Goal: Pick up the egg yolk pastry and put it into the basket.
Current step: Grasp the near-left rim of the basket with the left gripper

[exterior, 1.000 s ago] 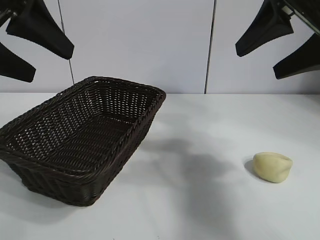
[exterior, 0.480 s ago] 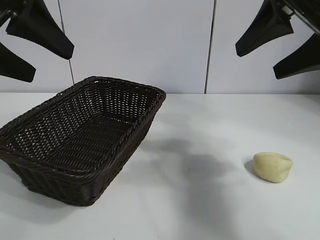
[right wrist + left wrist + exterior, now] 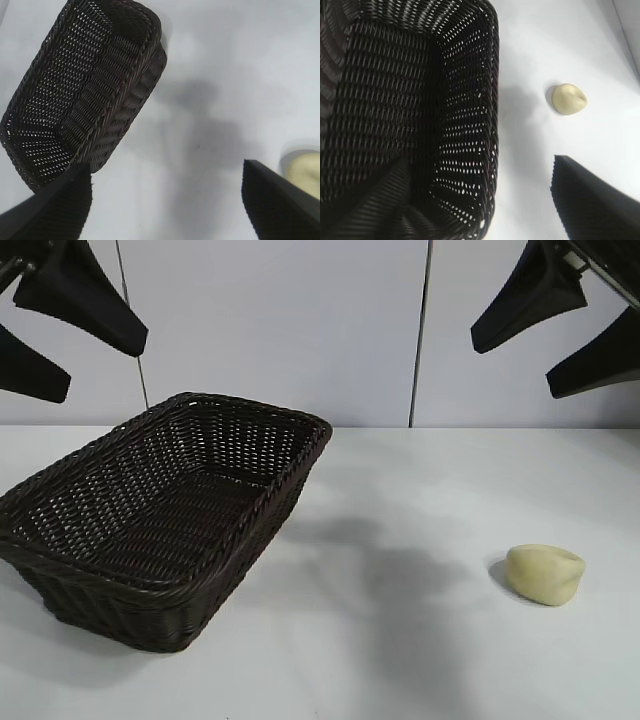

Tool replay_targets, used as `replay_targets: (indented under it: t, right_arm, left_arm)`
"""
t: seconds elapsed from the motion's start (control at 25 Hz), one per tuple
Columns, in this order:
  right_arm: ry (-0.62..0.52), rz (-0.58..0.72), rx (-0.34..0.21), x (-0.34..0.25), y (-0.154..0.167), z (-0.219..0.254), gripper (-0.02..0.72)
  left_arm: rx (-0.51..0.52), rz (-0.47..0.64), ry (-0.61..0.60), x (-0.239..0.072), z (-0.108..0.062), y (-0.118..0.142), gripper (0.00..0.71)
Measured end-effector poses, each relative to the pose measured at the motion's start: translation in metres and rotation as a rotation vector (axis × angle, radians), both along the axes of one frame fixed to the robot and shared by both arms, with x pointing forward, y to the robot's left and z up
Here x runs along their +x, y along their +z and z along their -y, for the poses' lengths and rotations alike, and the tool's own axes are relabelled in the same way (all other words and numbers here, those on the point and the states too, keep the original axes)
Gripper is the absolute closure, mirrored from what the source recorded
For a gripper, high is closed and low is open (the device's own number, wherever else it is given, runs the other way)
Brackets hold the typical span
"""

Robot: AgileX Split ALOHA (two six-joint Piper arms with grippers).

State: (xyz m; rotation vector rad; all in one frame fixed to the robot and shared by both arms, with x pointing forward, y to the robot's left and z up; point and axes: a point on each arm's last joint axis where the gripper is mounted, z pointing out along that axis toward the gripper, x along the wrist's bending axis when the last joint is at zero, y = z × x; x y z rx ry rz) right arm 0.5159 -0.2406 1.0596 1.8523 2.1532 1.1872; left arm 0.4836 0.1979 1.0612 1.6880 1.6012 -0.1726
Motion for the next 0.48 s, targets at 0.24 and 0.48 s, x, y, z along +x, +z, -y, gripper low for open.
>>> replay_targets:
  t: [0.24, 0.48]
  right_arm:
    - [-0.001, 0.0, 0.0, 0.0, 0.0, 0.0, 0.113]
    - [-0.001, 0.0, 0.0, 0.0, 0.0, 0.0, 0.113]
  left_arm:
    - [-0.024, -0.108, 0.113, -0.017, -0.006, 0.012, 0.142]
    - [0.036, -0.19, 0.188, -0.036, -0.017, 0.019, 0.142]
